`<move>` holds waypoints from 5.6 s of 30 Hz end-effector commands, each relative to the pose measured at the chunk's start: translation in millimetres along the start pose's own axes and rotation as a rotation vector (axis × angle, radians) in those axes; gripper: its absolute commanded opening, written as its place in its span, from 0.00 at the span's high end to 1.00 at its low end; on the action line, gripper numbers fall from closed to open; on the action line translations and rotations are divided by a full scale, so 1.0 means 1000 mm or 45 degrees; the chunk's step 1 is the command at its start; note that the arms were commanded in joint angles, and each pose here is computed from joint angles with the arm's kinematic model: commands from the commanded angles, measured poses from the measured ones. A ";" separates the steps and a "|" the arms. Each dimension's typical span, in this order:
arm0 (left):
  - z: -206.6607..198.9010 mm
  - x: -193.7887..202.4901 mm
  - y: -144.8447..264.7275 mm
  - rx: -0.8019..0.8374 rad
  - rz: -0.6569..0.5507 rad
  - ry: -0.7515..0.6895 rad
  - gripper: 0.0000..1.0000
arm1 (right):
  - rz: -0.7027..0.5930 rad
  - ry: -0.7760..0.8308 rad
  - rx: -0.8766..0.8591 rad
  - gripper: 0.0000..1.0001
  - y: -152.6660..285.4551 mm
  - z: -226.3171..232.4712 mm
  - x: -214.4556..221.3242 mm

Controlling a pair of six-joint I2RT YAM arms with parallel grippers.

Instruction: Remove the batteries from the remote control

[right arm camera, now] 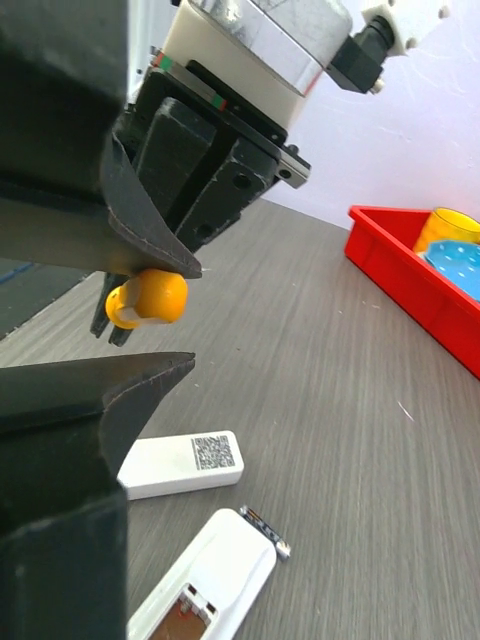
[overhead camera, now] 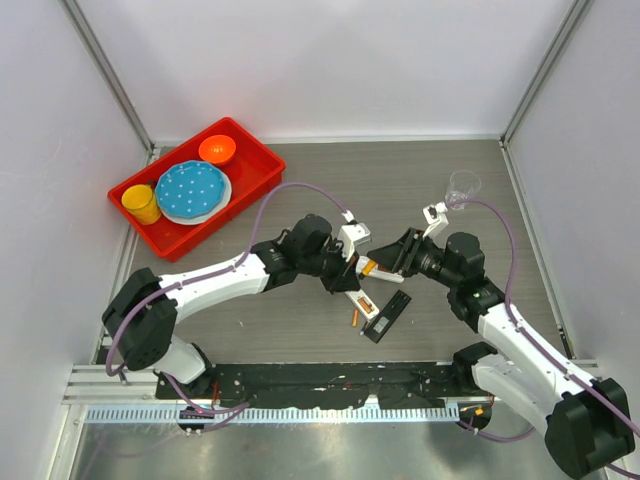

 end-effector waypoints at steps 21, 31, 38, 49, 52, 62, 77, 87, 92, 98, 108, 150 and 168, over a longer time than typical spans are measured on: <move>0.018 -0.008 0.011 -0.041 -0.111 0.025 0.41 | 0.019 0.140 0.180 0.99 0.004 -0.020 -0.005; 0.054 0.032 -0.016 -0.077 0.020 0.167 0.56 | 0.074 0.155 0.410 0.99 0.002 -0.052 0.003; 0.060 0.051 -0.033 -0.038 0.114 0.256 0.78 | 0.121 0.142 0.463 0.99 -0.003 -0.061 0.006; 0.060 0.066 -0.041 0.017 0.186 0.316 0.94 | 0.190 0.090 0.359 0.99 -0.011 -0.056 0.021; 0.060 0.070 -0.044 0.022 0.206 0.324 0.96 | 0.186 0.093 0.348 0.99 -0.010 -0.054 0.020; 0.059 0.070 -0.044 0.026 0.211 0.331 0.98 | 0.215 0.092 0.336 0.99 -0.011 -0.058 0.032; 0.053 0.074 -0.049 0.059 0.257 0.333 0.99 | 0.283 0.092 0.342 0.99 -0.012 -0.062 0.046; 0.051 0.075 -0.054 0.056 0.273 0.333 1.00 | 0.341 0.073 0.328 0.99 -0.017 -0.062 0.056; 0.054 0.077 -0.055 0.044 0.276 0.340 1.00 | 0.338 0.007 0.279 0.99 -0.023 -0.058 0.059; 0.055 0.077 -0.057 0.031 0.278 0.346 1.00 | 0.345 -0.043 0.265 0.99 -0.028 -0.059 0.064; 0.055 0.079 -0.059 0.025 0.289 0.352 1.00 | 0.329 -0.019 0.366 0.99 -0.029 -0.065 0.069; 0.059 0.084 -0.064 -0.008 0.308 0.361 1.00 | 0.179 0.158 0.228 0.99 -0.030 -0.046 0.051; 0.059 0.081 -0.061 -0.020 0.293 0.349 1.00 | 0.044 0.260 0.236 0.99 -0.020 -0.043 0.047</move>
Point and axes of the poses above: each gripper's point midway between its finger pads, its own y axis back along the fingers, its own z axis along the line the jaws close on, x = y × z, the point moved 4 cm from there along y, back along the fingers, and after that the axes turned 12 degrees about y, right-handed, at the moved point
